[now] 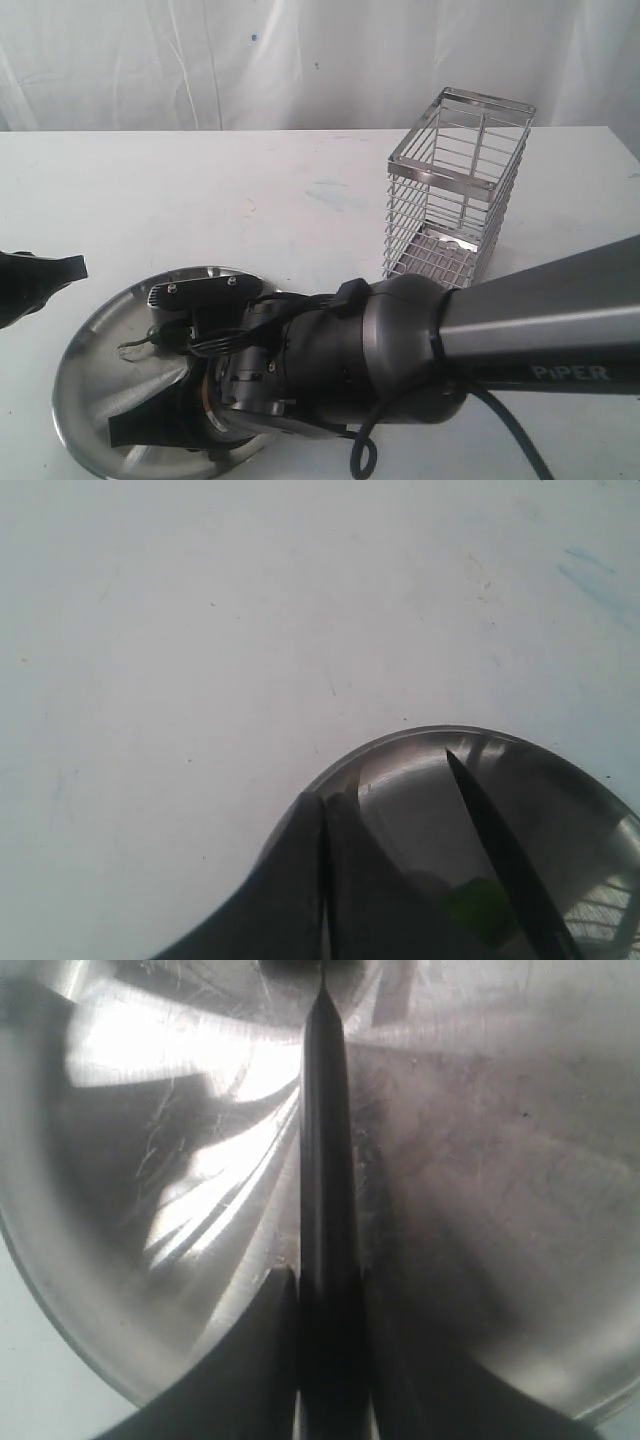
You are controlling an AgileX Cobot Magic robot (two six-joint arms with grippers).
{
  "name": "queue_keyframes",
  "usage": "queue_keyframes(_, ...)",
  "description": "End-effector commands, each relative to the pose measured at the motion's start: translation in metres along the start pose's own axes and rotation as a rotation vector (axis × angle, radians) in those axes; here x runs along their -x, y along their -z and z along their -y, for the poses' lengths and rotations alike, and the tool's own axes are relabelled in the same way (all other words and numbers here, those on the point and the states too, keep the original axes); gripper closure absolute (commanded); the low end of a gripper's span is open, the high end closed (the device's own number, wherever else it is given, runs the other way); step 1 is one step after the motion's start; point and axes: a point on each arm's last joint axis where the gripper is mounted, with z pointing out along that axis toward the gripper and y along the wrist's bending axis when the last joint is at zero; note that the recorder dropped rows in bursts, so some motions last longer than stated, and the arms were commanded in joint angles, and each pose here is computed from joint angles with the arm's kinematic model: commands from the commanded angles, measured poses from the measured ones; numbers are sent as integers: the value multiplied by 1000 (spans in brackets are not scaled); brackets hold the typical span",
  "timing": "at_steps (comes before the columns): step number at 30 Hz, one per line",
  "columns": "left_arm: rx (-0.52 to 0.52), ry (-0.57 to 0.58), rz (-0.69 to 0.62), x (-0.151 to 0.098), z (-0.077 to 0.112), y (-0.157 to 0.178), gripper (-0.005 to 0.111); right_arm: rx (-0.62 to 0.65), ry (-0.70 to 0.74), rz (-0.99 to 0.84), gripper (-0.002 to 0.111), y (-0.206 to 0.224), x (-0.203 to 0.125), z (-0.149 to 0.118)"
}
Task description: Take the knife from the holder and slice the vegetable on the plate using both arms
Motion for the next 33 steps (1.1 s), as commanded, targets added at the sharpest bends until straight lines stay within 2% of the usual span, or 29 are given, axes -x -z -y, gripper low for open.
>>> queue_keyframes(1, 2, -20, 1, 0, -1, 0, 107, 13, 15, 16, 108, 2, 2, -2)
queue_keyframes(12, 2, -22, 1, 0, -1, 0, 107, -58, 71, 57, 108, 9, 12, -5)
queue_keyframes(26, 2, -24, 1, 0, -1, 0, 107, -56, 74, 48, 108, 8, 7, -9)
queue_keyframes(29, -16, -18, 13, 1, 1, 0, 107, -52, 69, 49, 108, 8, 7, -10)
queue_keyframes(33, -93, 8, 61, 4, 7, -4, 107, -38, 70, 54, 108, 8, 7, -11)
